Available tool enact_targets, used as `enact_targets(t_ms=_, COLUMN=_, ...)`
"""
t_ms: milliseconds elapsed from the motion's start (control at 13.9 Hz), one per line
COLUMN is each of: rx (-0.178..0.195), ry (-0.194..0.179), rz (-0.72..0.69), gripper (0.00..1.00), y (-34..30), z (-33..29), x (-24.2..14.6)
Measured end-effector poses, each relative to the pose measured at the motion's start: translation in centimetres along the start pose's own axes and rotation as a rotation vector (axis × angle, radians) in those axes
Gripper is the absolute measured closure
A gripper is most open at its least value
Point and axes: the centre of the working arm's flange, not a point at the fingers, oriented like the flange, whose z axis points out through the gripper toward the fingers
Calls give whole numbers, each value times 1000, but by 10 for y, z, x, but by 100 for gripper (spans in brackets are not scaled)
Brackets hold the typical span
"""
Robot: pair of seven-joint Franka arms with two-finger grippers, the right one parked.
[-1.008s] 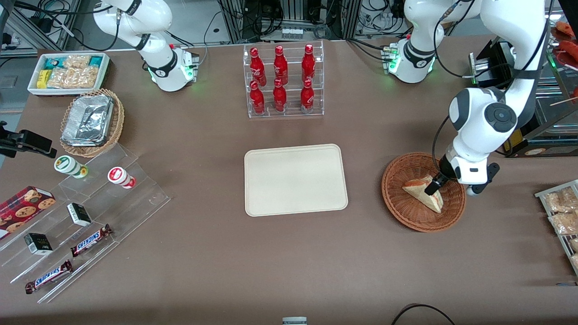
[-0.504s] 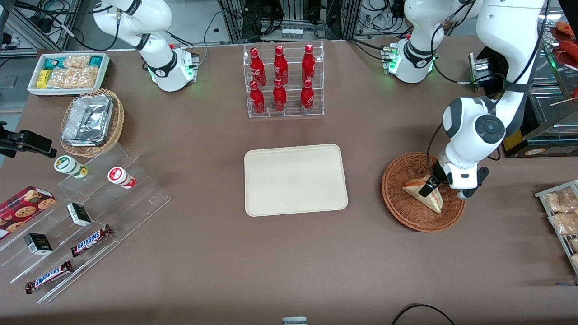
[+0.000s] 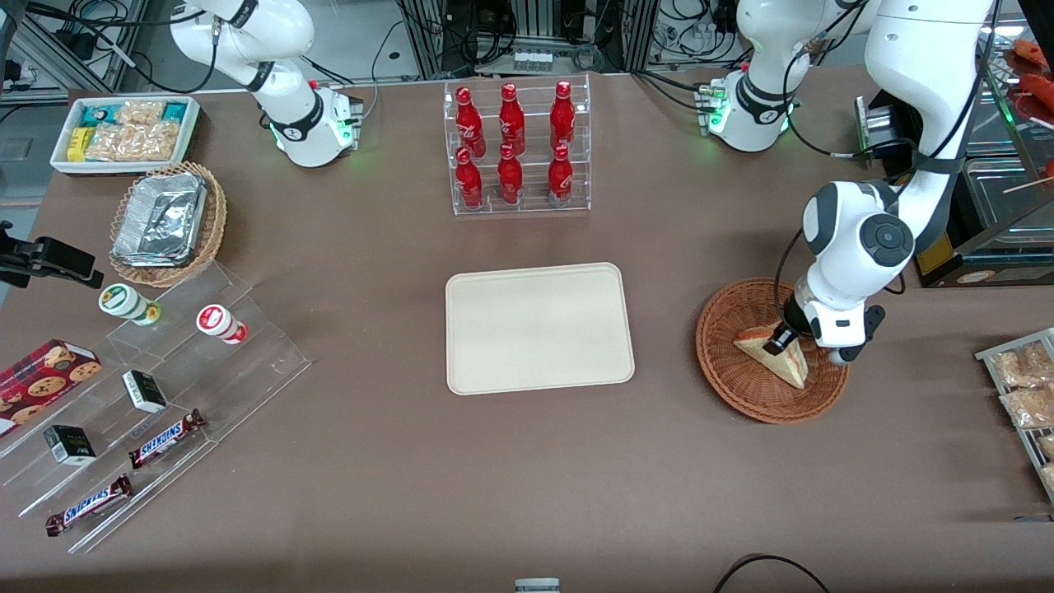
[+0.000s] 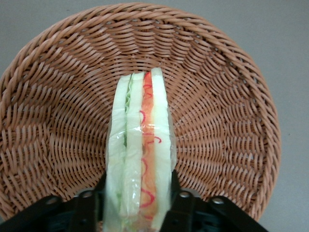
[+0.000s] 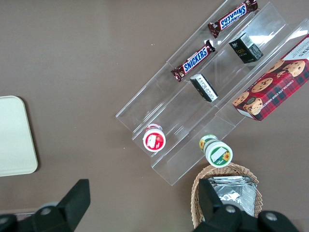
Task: Place sandwich from basket to tray
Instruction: 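Lower the left gripper and close it on the wrapped sandwich, then lift the sandwich and carry it over the cream tray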
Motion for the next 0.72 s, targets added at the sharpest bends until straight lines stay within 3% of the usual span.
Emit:
enact_targets(t_ms=72, rx=-8, ry=4, rz=4, gripper=66, y=4, z=-4, x=0)
enact_targets(t_ms=216, rx=-19, ry=11, rz=13, gripper=72, y=17, z=-22, x=0)
enact_targets(t_ms=432, rx=9, ry=-7, rz=58, gripper=83, y=52, z=-90, x=-8)
enact_targets(t_ms=576, rx=6, ry=-15, rz=113, gripper=85, y=90, z=-146, x=-29)
enact_targets(t_ms=720, rx=-27, ry=-21, rz=152, gripper=85, y=128, z=-183, x=-63)
